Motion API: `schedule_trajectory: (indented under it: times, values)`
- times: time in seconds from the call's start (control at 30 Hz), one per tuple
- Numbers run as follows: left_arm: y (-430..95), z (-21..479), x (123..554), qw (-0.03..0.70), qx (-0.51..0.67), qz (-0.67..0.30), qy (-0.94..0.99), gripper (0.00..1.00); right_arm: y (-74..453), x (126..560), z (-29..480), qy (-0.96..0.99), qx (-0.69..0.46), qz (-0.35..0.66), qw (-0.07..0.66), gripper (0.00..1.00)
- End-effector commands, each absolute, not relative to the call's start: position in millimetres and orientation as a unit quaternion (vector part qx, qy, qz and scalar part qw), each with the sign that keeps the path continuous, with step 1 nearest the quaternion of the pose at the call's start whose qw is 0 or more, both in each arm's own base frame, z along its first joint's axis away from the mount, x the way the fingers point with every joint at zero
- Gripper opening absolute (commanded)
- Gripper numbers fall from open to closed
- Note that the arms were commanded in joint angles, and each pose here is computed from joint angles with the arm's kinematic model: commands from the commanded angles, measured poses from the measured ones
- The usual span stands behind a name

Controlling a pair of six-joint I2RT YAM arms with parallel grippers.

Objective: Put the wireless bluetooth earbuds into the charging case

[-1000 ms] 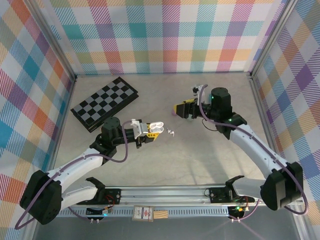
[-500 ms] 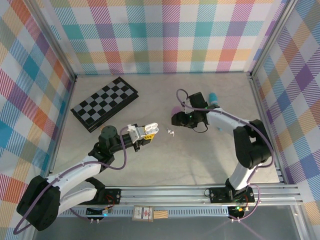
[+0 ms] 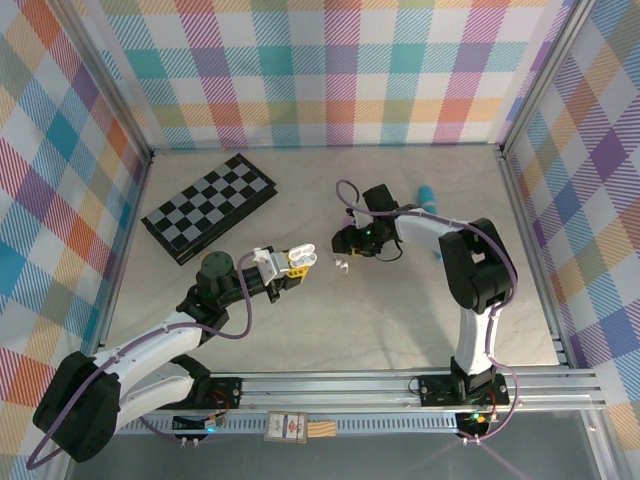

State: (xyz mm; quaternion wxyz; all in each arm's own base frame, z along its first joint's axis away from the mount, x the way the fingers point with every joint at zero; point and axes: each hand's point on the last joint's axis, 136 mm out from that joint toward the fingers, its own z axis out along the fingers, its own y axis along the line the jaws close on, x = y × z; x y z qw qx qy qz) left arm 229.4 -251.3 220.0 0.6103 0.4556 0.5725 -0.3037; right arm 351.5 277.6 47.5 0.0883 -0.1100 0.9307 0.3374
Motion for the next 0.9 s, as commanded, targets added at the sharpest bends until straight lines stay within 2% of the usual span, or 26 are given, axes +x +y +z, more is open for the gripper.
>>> schedule_trajectory:
  times: [0.0, 0.17, 0.37, 0.87]
  values:
    - [-256, 235, 225, 0.625, 0.459, -0.314, 0.547, 0.05, 286, 350, 42, 0.923, -0.132, 0.352, 0.079, 0.55]
    - [-258, 234, 226, 0.621, 0.461, -0.315, 0.550, 0.05, 284, 337, 32, 0.921, -0.136, 0.359, 0.062, 0.53]
    - [-261, 233, 228, 0.616, 0.464, -0.320, 0.550, 0.05, 284, 319, 34, 0.914, -0.145, 0.375, 0.051, 0.46]
    - [-262, 237, 228, 0.618, 0.463, -0.323, 0.547, 0.05, 281, 304, 32, 0.915, -0.156, 0.368, 0.049, 0.41]
